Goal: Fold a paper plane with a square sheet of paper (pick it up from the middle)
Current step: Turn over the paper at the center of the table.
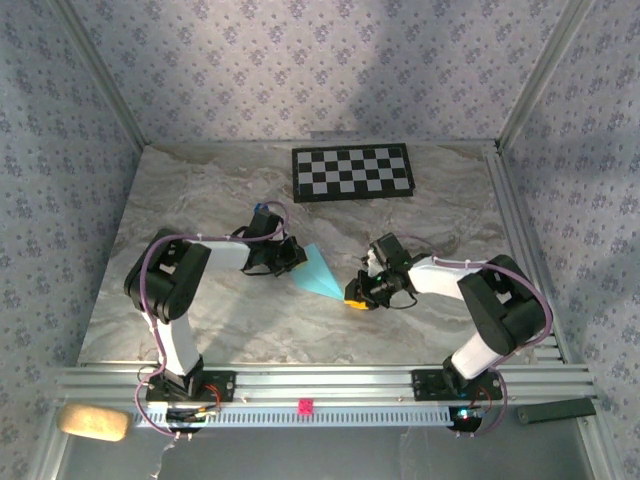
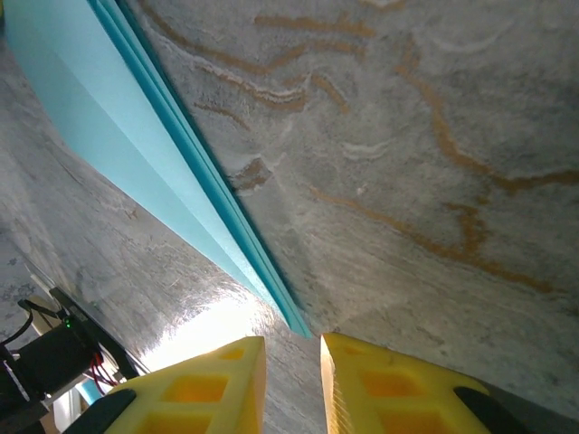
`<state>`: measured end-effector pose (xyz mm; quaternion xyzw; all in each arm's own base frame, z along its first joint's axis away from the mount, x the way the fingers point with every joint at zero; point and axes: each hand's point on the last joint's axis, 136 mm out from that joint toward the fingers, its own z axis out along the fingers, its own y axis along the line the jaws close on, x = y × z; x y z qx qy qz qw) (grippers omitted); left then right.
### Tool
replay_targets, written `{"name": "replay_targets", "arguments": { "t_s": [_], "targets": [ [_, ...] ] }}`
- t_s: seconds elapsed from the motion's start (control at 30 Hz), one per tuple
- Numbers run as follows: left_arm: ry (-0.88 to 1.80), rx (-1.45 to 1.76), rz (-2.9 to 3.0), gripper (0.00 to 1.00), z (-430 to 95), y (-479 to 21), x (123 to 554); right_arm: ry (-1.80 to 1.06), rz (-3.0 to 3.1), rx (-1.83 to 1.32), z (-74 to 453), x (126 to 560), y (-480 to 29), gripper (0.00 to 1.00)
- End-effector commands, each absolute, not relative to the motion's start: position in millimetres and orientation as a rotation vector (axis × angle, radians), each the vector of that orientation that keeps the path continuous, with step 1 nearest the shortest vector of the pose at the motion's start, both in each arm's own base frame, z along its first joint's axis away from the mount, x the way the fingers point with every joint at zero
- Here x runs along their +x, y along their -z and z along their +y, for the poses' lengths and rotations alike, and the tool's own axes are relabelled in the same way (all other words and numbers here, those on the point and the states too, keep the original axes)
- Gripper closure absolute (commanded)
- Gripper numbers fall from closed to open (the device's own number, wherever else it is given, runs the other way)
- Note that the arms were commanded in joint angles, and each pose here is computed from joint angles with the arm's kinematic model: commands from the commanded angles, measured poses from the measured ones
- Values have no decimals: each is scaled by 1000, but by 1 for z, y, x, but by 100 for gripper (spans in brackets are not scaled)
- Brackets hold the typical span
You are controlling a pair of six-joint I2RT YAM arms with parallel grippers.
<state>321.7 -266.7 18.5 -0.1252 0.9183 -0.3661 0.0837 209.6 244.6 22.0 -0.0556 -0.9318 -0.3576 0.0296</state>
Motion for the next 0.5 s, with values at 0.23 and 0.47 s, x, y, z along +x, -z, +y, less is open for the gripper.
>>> {"name": "replay_targets", "arguments": {
  "t_s": [0.23, 0.47],
  "targets": [
    [992, -469, 2897, 92, -248, 19, 293, 1167, -2836, -170, 255, 223, -24, 76],
    [1055, -430, 2879, 92, -256, 12, 297, 1184, -2828, -150, 257, 229, -28, 75]
  ]
}}
